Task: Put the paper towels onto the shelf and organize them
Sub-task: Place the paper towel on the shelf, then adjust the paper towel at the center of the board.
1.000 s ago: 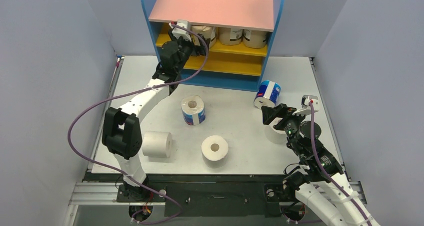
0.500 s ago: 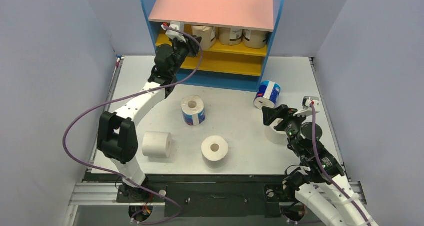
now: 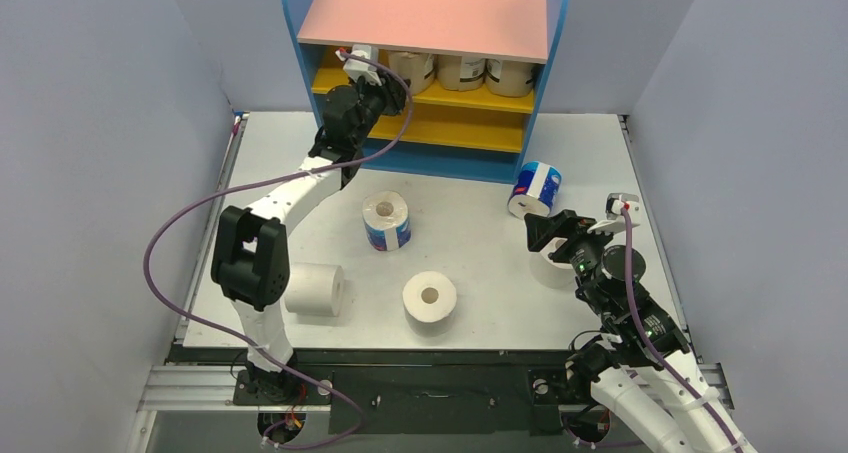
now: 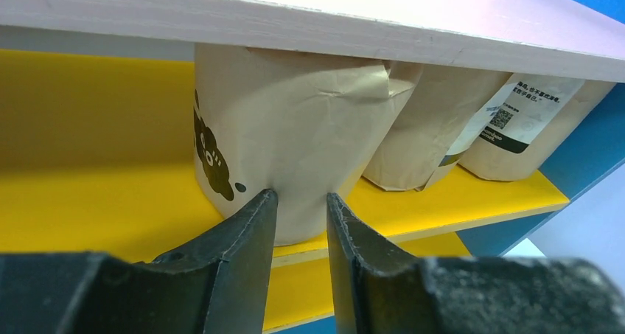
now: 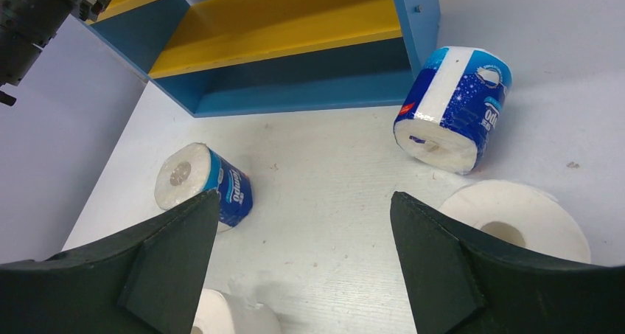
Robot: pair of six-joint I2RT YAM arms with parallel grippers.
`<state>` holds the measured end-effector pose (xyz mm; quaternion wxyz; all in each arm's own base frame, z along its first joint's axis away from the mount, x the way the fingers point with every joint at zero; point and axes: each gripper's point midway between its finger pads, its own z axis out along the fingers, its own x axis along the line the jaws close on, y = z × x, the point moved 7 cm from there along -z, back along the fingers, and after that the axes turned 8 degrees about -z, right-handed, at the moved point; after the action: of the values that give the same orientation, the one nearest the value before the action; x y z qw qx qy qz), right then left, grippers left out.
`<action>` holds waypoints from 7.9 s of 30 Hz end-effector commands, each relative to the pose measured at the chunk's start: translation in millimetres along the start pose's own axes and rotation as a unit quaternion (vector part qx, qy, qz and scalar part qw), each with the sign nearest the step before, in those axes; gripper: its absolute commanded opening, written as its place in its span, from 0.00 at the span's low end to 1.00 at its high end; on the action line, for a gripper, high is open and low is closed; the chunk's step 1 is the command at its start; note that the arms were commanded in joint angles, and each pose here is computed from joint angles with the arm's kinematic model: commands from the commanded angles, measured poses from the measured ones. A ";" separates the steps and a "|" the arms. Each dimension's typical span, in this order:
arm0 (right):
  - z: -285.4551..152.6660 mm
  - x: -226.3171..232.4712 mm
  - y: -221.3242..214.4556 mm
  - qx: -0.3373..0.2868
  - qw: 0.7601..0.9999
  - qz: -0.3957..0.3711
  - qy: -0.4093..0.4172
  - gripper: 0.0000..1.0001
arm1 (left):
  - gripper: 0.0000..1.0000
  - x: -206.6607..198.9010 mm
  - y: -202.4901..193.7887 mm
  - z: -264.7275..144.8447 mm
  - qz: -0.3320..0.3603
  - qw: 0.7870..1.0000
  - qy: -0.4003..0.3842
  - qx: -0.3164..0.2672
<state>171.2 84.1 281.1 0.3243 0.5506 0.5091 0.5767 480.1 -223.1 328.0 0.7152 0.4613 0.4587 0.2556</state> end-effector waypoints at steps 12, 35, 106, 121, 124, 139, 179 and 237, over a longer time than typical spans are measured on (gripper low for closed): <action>3.1 -3.3 1.2 -0.004 1.000 -0.008 -0.016 0.81 | 0.34 -3.6 19.0 17.7 -0.005 0.999 -0.014 -0.034; 0.3 -5.9 0.7 -0.003 1.000 -0.011 -0.023 0.81 | 0.36 -0.1 11.4 31.2 -0.013 0.999 -0.013 -0.027; 59.5 1.6 -61.6 0.129 0.990 0.010 -0.064 0.81 | 0.96 9.0 -54.9 -272.7 -0.247 0.925 0.233 0.169; 82.9 8.5 -74.0 0.168 0.983 0.014 -0.072 0.78 | 0.97 23.9 -89.4 -233.4 -0.261 0.889 0.293 0.235; 82.4 10.3 -75.8 0.171 0.983 0.016 -0.066 0.77 | 0.97 25.5 -93.6 -220.1 -0.254 0.880 0.315 0.248; 70.3 4.1 -89.1 0.177 0.982 0.017 -0.060 0.76 | 0.97 26.1 -112.4 -192.4 -0.173 0.866 0.379 0.276; 42.3 95.7 -123.8 0.386 0.897 -0.180 0.115 0.89 | 0.96 10.5 -102.7 -221.3 -0.234 0.887 0.291 0.271; 85.1 39.4 -96.2 0.359 0.926 -0.116 -0.015 0.44 | 0.96 15.2 -110.5 -242.8 -0.270 0.879 0.284 0.271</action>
<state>217.3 162.0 184.9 0.1725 0.5734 0.7482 0.2857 260.4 -154.9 174.5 0.4164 0.4148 0.8076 0.0485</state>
